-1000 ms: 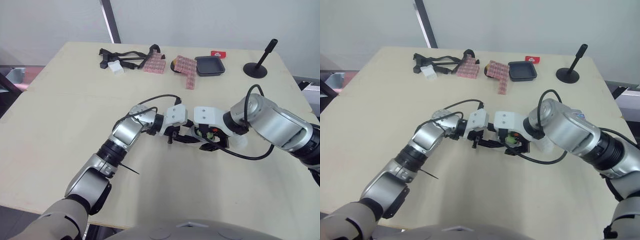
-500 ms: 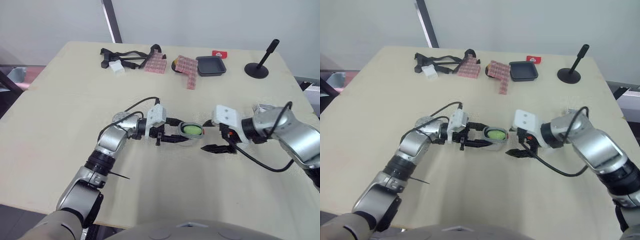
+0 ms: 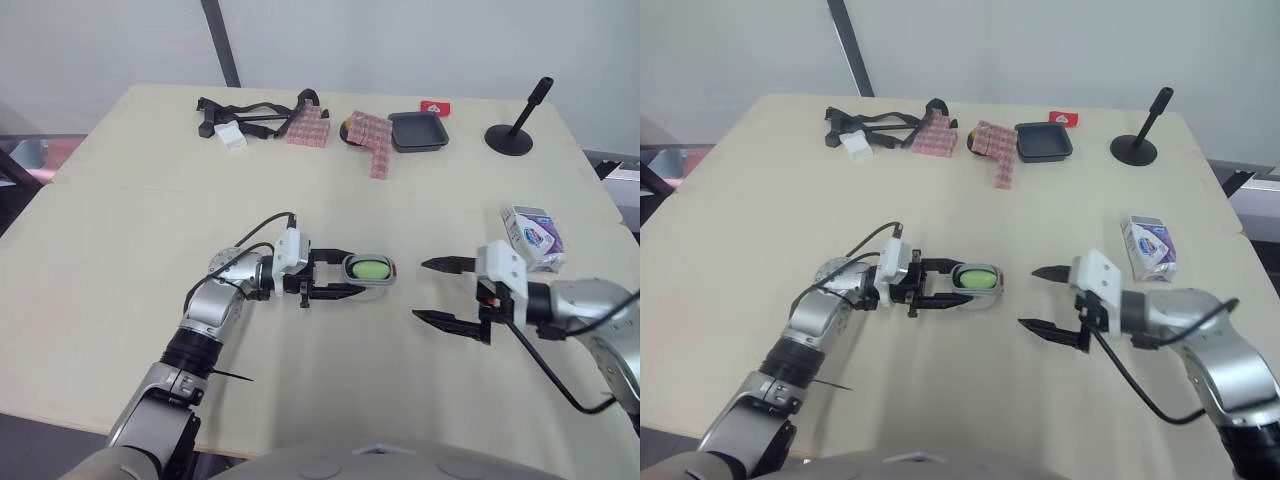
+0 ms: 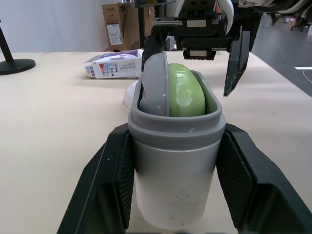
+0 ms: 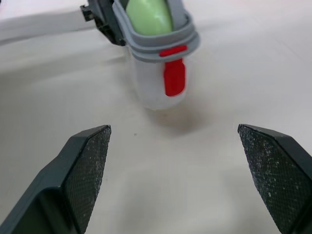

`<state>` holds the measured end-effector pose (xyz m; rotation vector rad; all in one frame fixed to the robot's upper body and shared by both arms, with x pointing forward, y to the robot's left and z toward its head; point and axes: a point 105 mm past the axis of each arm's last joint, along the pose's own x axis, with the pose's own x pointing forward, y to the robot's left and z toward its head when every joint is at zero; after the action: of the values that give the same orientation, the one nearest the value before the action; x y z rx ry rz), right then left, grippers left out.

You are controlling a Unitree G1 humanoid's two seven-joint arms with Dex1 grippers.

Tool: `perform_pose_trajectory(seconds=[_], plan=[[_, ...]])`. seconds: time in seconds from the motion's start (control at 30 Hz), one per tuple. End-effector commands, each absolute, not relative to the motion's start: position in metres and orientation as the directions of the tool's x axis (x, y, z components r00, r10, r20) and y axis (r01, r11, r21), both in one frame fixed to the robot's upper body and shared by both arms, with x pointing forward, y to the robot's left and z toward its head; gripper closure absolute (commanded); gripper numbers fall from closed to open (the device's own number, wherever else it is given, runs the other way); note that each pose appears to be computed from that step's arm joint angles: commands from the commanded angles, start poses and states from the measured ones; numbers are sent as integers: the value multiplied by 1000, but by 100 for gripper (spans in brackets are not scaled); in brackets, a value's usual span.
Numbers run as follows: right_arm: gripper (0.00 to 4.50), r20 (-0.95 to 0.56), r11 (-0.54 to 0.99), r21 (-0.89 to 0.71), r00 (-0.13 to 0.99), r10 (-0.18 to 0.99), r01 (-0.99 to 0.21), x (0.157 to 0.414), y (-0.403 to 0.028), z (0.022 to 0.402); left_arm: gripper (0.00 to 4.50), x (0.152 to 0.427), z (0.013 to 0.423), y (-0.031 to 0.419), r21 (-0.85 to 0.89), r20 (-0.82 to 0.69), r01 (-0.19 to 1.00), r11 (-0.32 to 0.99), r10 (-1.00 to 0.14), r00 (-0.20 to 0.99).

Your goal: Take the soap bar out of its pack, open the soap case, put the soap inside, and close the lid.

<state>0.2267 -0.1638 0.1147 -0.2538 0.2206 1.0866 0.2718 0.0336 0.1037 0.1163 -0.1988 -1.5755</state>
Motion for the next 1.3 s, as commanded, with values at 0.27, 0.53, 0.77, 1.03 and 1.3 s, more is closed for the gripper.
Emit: perform_pose_trajectory(seconds=[0.27,0.53,0.77,1.03,1.3], plan=[[3,-157,838,-123,844,512,-531,196,-273,121,263,271,107,37,240,60,971,7,-998,-7],[3,-274,964,-72,935,228,-256,141,-343,77,263,262,114,31,224,89,974,-34,-995,-55],[3,-330,973,-91,928,172,-213,120,-362,69,263,259,106,31,199,75,978,-58,-994,-74],[3,-312,964,-104,928,204,-246,137,-354,79,263,267,98,30,216,40,975,-43,-998,-53],[3,-327,942,-103,906,270,-318,147,-344,83,263,267,92,33,226,11,973,-48,-999,-52]])
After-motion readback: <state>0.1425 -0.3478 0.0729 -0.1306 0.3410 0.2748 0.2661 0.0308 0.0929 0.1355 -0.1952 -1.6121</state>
